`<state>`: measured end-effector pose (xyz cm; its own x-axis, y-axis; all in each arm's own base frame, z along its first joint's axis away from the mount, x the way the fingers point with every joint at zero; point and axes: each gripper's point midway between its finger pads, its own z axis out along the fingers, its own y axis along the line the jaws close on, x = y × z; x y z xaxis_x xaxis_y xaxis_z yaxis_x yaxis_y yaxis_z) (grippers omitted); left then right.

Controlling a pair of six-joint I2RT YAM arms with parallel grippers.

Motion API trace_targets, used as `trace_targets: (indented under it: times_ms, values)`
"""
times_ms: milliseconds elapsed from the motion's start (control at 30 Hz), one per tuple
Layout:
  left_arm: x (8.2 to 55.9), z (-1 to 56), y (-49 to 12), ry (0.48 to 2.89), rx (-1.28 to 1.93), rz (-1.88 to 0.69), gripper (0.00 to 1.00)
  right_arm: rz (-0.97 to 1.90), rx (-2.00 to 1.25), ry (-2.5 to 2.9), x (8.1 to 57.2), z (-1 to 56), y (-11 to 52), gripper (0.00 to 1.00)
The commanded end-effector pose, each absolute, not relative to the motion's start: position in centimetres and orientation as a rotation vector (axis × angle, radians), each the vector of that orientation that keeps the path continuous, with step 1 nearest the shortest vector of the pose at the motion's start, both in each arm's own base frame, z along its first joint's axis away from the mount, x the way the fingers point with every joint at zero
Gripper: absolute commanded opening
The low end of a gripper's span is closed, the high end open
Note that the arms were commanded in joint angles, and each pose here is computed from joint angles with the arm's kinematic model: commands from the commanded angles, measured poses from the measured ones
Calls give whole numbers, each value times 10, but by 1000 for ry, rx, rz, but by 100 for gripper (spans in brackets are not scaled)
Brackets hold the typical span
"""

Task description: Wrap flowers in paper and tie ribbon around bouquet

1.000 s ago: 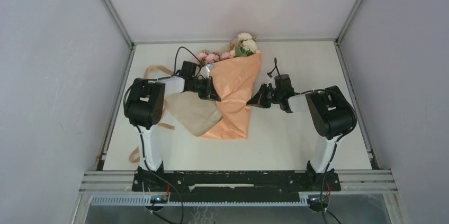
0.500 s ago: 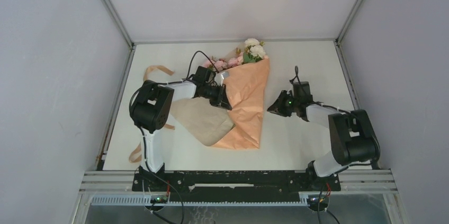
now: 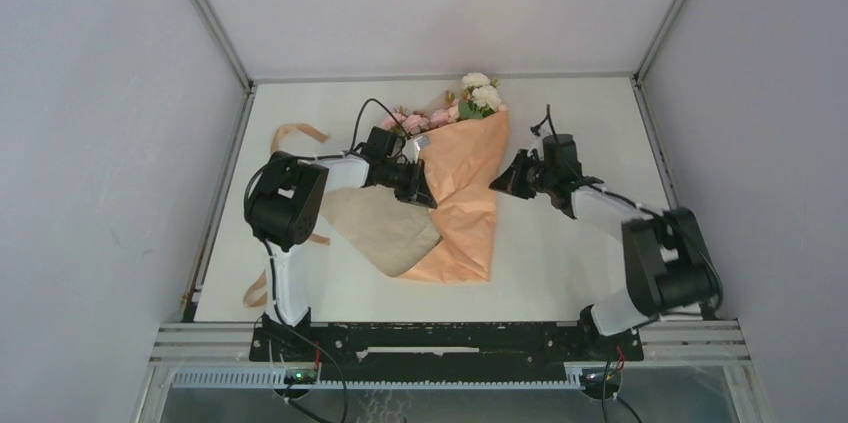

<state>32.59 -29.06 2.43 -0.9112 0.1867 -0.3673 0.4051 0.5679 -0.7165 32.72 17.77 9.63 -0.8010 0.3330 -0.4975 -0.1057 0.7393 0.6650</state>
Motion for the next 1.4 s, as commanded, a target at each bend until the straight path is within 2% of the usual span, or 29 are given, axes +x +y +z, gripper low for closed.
trace_targets:
  times_ms: [0,133,233,467,567,633,733,900,1100,1267,1367]
  values:
    - [326,25,-289,2535,504,-1256,0,1101,207,2298,375,98,204,0]
    - [325,21,-286,2567,518,-1220,0,993,399,2427,410,52,182,0]
    - [325,17,-284,2579,533,-1203,0,924,537,2407,430,40,151,0]
    - [329,14,-286,2586,559,-1199,0,920,641,2380,477,39,111,0]
    - [330,15,-288,2583,562,-1205,0,911,620,2351,491,63,97,0]
    - [329,15,-290,2585,564,-1211,0,935,557,2343,482,82,108,0]
    - [328,14,-290,2591,563,-1214,0,965,380,2393,444,94,149,0]
    - [326,12,-289,2598,559,-1216,0,1067,291,2539,368,62,194,0]
    - [327,15,-288,2595,555,-1199,0,931,383,2684,311,12,172,0]
    - [327,18,-287,2588,556,-1190,0,683,331,2700,279,25,136,0]
    - [327,18,-288,2588,555,-1199,0,696,151,2640,265,58,158,0]
